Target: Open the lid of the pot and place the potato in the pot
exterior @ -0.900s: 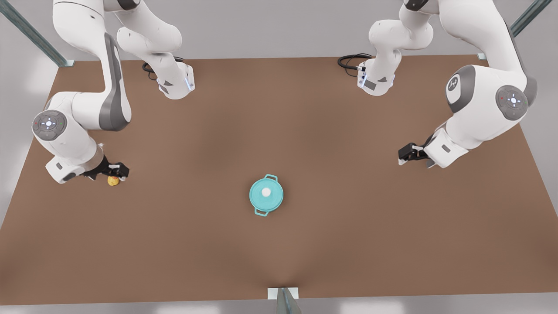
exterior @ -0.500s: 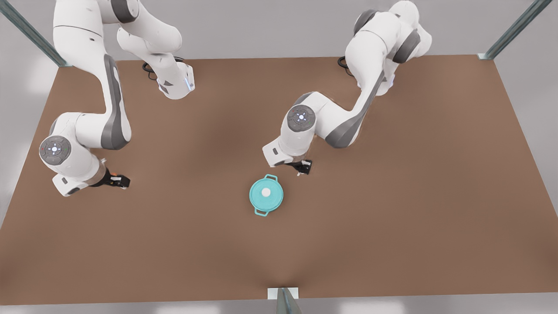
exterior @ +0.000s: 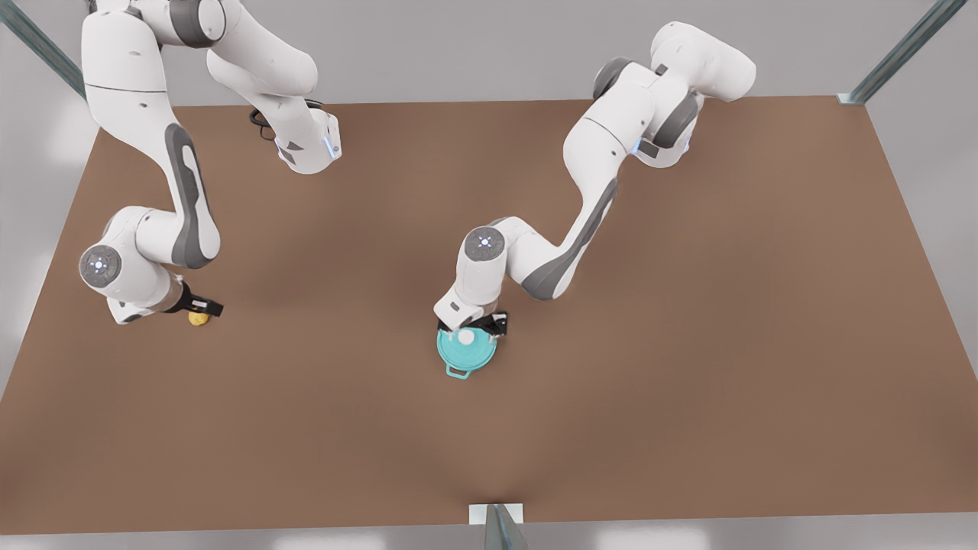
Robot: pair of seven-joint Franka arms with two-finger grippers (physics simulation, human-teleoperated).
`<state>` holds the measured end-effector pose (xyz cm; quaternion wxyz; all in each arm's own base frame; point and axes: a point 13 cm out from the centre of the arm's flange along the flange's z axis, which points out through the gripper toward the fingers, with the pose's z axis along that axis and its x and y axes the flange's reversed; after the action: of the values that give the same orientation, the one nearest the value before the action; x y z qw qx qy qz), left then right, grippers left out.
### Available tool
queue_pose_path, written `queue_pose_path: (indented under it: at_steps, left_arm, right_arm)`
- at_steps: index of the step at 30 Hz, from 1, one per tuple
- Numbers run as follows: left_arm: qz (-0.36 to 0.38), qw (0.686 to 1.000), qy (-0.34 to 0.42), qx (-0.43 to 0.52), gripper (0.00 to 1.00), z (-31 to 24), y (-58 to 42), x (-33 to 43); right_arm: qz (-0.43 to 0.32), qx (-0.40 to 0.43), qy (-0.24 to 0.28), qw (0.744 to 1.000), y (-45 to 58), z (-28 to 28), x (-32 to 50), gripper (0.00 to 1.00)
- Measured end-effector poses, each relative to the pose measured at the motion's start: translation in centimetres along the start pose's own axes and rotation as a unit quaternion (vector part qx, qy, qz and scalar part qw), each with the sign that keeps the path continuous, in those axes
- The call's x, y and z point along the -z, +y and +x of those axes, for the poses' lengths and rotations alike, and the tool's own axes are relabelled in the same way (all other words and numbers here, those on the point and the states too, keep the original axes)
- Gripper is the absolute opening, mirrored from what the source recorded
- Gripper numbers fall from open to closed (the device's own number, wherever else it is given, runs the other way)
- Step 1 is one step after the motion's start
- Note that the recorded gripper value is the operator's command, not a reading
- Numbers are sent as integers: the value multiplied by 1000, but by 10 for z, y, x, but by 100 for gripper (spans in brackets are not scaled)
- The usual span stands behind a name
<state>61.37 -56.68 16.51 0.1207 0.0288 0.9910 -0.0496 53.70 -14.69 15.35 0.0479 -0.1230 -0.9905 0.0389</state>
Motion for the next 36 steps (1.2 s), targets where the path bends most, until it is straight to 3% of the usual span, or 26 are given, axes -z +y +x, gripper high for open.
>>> queue_pose_path:
  at_steps: [12, 16, 20, 22, 26, 31, 35, 36]
  left_arm:
    - [-23, 999, -13, 26, 100, 22, -3, -45]
    - [-28, 999, -16, 34, 85, 24, 0, -52]
    - [-29, 998, -19, 43, 53, 23, -1, -52]
    - [-29, 998, -20, 48, 50, 22, -1, -51]
    - [-26, 997, -28, 65, 50, 4, 9, -38]
    - [-52, 986, -32, 157, 50, -100, 179, -53]
    - [-57, 986, -21, 157, 54, -107, 242, -103]
    - [-51, 987, -21, 151, 100, -108, 241, -104]
  right_arm:
    - [31, 32, -59, 997, -37, -45, -54, 100]
    - [29, 36, -65, 997, -37, -43, -64, 100]
    - [24, 35, -71, 997, -40, -38, -75, 100]
    - [22, 35, -74, 996, -41, -38, -79, 100]
    - [1, 32, -81, 996, -34, -40, -86, 100]
    - [-4, 36, -76, 996, -29, -33, -97, 100]
    - [-6, 38, -68, 997, -28, -26, -105, 100]
    - [-6, 38, -67, 997, -27, -24, -106, 100]
